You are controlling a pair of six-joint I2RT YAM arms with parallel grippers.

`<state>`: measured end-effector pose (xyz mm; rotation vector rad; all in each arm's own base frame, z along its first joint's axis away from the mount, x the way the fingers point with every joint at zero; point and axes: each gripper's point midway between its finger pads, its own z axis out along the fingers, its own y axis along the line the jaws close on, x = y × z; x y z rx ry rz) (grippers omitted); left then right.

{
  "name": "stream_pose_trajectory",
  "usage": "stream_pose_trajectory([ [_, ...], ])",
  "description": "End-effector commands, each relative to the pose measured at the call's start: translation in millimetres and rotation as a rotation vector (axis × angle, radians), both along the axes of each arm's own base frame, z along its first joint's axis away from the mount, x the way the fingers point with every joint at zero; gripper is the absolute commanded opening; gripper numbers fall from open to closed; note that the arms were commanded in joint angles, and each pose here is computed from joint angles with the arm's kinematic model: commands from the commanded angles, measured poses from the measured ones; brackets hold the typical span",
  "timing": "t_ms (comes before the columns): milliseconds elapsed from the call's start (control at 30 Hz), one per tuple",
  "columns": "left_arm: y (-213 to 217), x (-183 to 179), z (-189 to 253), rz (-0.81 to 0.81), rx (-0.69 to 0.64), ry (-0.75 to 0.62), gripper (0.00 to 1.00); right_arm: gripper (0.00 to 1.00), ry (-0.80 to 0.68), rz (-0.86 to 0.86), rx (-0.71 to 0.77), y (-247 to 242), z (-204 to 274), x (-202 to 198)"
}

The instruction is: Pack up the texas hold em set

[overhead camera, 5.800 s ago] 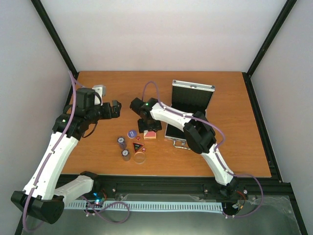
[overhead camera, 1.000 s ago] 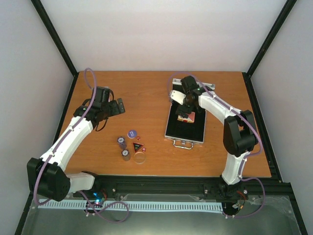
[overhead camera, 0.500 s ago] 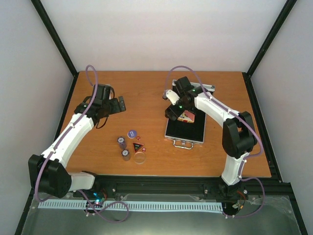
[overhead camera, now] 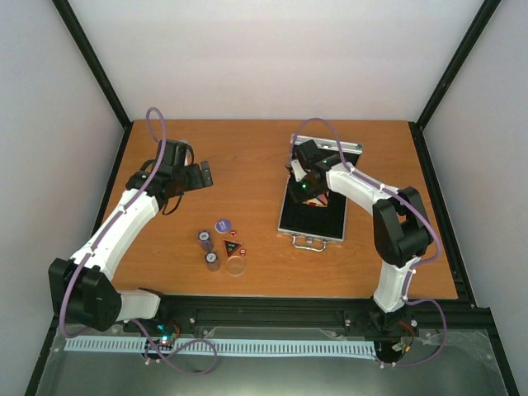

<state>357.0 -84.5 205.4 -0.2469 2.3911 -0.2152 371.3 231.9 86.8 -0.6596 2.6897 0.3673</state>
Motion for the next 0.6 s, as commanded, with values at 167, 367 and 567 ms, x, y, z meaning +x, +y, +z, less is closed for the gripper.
stream_pose_trajectory([
  [167, -1, 4, 15, -0.012, -0.001, -0.029, 1.00, 0.07, -0.066, -0.217, -0.134, -37, -6, 6],
  [367, -1, 3, 14, -0.013, 0.000, -0.028, 1.00, 0.07, -0.067, -0.230, -0.172, -41, -17, 12],
  [567, -2, 3, 15, -0.013, -0.003, -0.030, 1.00, 0.06, -0.095, -0.235, -0.143, -33, -10, 24],
])
